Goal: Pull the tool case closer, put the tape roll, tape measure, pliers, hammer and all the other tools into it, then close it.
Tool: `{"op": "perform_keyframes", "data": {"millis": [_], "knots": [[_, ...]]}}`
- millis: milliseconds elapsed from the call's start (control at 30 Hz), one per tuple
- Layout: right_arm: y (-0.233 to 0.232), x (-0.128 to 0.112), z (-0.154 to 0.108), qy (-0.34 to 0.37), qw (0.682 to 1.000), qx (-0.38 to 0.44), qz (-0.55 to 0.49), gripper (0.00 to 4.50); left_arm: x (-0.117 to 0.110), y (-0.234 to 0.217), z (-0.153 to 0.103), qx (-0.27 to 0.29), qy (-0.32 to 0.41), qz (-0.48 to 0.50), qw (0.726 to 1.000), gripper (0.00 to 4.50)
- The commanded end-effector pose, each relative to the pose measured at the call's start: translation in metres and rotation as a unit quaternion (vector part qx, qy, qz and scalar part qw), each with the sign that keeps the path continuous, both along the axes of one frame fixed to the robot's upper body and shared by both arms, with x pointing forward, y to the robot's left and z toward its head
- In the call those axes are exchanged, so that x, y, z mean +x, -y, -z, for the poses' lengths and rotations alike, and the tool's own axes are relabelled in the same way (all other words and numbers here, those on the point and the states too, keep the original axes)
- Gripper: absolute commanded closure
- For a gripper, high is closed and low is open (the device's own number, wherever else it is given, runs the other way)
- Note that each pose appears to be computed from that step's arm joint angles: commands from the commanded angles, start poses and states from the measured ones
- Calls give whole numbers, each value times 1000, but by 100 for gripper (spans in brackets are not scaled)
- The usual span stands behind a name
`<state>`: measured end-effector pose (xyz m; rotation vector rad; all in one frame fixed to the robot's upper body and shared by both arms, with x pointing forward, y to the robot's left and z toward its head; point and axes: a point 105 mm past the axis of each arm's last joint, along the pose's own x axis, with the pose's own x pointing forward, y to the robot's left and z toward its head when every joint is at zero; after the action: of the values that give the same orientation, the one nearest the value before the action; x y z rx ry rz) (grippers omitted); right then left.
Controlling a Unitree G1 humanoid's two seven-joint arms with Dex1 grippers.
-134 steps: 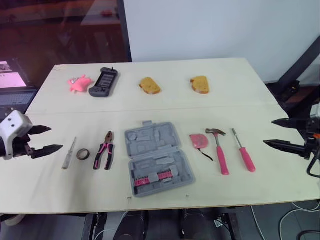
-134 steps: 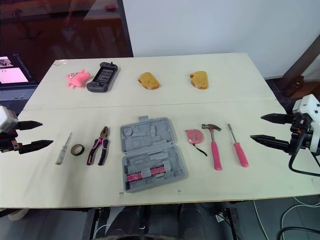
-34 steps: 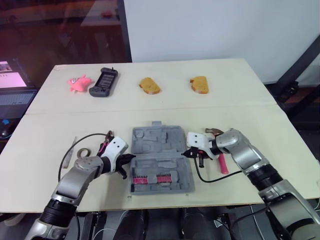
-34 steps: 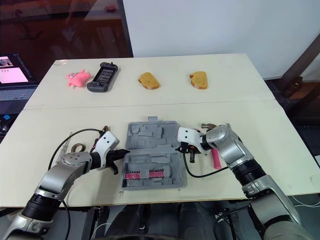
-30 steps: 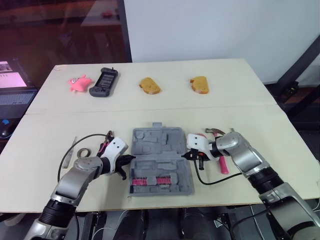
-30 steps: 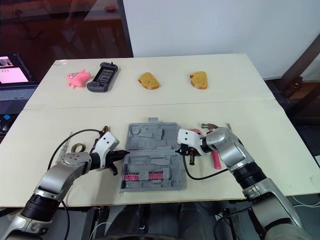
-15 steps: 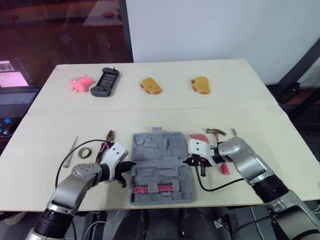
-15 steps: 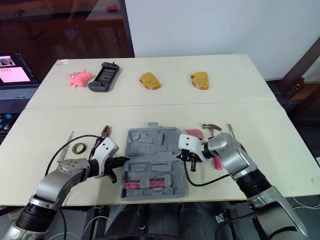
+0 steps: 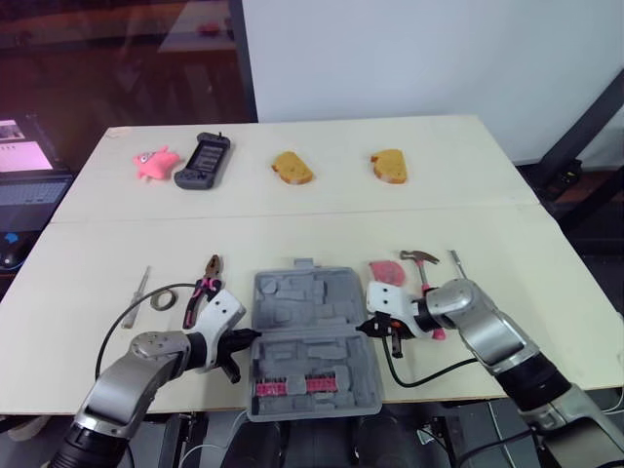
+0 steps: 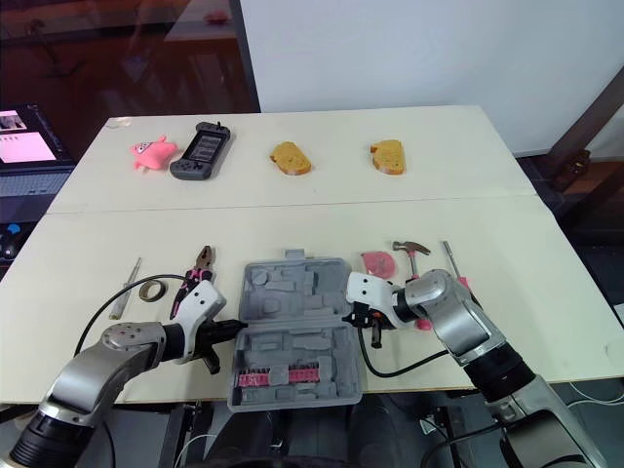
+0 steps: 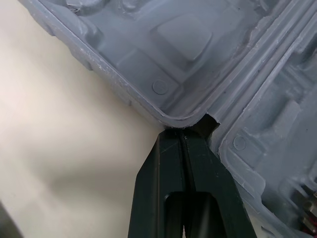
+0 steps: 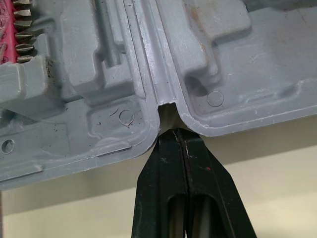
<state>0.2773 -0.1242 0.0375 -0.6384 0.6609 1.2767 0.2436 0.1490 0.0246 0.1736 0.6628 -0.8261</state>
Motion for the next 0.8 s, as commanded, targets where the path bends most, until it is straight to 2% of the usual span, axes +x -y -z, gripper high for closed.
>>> {"op": "perform_keyframes", "data": {"millis": [33, 333, 800], "knots": [[-13, -14, 1, -18, 999, 15, -34, 450, -10, 12, 0, -22, -13, 25, 999, 447], [-17, -26, 3, -35, 999, 22, -28, 450, -17, 9, 4, -17, -20, 27, 999, 447], [-11, -27, 6, -36, 999, 16, -16, 450, -27, 13, 7, -23, -32, 30, 999, 447]]}}
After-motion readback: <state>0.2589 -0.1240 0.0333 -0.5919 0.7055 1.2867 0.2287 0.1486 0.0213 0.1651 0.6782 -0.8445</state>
